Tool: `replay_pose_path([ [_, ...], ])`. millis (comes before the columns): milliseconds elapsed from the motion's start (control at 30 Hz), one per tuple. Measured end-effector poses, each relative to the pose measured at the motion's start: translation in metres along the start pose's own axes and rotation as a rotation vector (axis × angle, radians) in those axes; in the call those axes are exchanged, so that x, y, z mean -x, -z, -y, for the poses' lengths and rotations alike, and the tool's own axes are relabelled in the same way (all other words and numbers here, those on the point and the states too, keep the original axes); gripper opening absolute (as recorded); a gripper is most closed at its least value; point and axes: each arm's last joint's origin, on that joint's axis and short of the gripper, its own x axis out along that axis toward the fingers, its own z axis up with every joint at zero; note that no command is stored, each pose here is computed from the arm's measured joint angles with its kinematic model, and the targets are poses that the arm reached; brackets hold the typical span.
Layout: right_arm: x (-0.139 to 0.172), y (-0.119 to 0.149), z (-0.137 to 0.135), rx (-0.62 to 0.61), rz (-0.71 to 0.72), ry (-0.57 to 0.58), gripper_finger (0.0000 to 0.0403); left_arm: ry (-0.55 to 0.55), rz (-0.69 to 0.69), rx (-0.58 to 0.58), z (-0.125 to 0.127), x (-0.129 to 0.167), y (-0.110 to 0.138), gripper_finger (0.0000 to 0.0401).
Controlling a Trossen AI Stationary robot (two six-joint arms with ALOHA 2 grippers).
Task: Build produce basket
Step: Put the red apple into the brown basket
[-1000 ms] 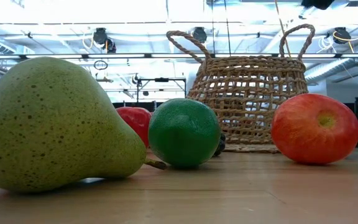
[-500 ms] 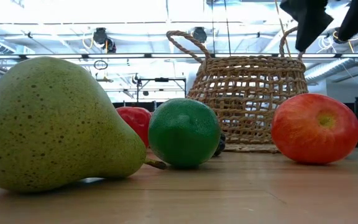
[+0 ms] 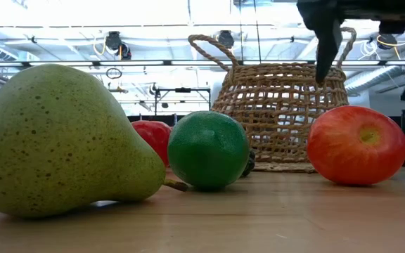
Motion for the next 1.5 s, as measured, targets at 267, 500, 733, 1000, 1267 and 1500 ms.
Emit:
replay_pose_path([
  [267, -0.019, 0.01, -0.009, 0.307, 0.016, 0.006, 0.0373, -0.015, 0.031, -0.021, -0.001, 0.0, -0.003, 0.001],
  [500, -0.034, 0.018, -0.008, 0.392, 0.054, 0.038, 0.0373, -0.014, 0.042, -0.054, -0.001, 0.0, -0.004, 0.001],
  [733, -0.044, 0.021, -0.003, 0.392, 0.168, 0.001, 0.0373, -0.014, 0.042, -0.052, -0.001, 0.0, -0.004, 0.001],
  [1000, -0.055, 0.025, -0.004, 0.342, 0.289, -0.003, 0.0373, -0.014, 0.041, -0.051, -0.001, 0.0, -0.004, 0.001],
  [1267, -0.06, 0.029, -0.005, 0.181, 0.31, -0.006, 0.0351, -0.013, 0.048, -0.048, -0.001, 0.0, -0.005, 0.001],
  [1500, -0.055, 0.022, -0.005, -0.013, 0.386, 0.0, 0.0334, -0.011, 0.083, -0.038, -0.001, 0.0, -0.008, 0.001],
])
